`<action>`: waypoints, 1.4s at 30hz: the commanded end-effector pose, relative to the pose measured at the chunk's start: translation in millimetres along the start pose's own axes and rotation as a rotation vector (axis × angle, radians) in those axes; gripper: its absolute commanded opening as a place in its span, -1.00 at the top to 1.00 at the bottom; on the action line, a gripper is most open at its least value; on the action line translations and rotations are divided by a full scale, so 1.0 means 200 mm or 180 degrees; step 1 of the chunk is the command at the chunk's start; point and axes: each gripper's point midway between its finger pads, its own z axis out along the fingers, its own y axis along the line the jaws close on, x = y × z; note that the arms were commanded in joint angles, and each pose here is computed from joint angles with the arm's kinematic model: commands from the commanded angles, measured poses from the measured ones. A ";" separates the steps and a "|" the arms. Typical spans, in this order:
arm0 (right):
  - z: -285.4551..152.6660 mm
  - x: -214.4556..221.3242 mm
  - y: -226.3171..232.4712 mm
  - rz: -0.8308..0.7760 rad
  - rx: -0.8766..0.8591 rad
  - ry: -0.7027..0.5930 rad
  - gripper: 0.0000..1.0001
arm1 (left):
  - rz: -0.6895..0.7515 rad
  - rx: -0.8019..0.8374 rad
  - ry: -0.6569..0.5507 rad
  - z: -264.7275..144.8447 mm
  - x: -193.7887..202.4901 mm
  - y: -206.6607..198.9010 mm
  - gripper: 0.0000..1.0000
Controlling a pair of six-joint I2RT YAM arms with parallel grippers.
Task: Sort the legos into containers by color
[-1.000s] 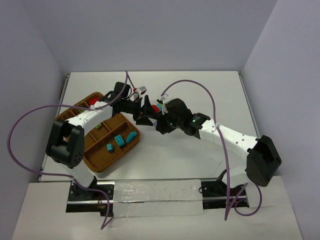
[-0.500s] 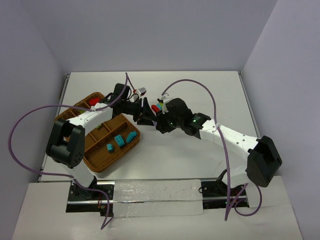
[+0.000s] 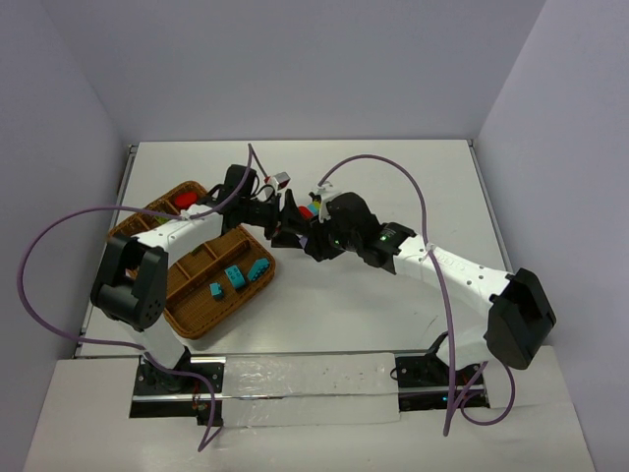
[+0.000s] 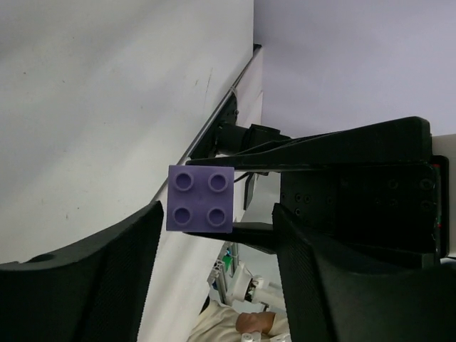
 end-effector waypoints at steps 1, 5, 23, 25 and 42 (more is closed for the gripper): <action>-0.05 -0.18 0.07 -0.0006 -0.0130 -0.0379 1.00 | 0.0175 0.0224 0.0091 0.00 0.02 -0.09 -0.42; -0.05 -0.18 0.07 0.0004 -0.0140 -0.0397 1.00 | 0.0171 0.0241 0.0083 0.00 0.01 -0.10 -0.16; -0.05 -0.09 0.02 0.0090 -0.0012 -0.0309 1.00 | -0.0161 -0.0198 -0.0935 -0.26 -0.27 0.00 1.00; -0.05 -0.07 0.02 0.0095 -0.0011 -0.0293 1.00 | -0.0173 -0.0239 -0.1021 -0.30 -0.29 0.00 1.00; 0.01 -0.08 0.00 0.0136 0.0063 -0.0283 1.00 | -0.1933 -0.2807 -0.3228 -1.67 -0.06 0.76 1.00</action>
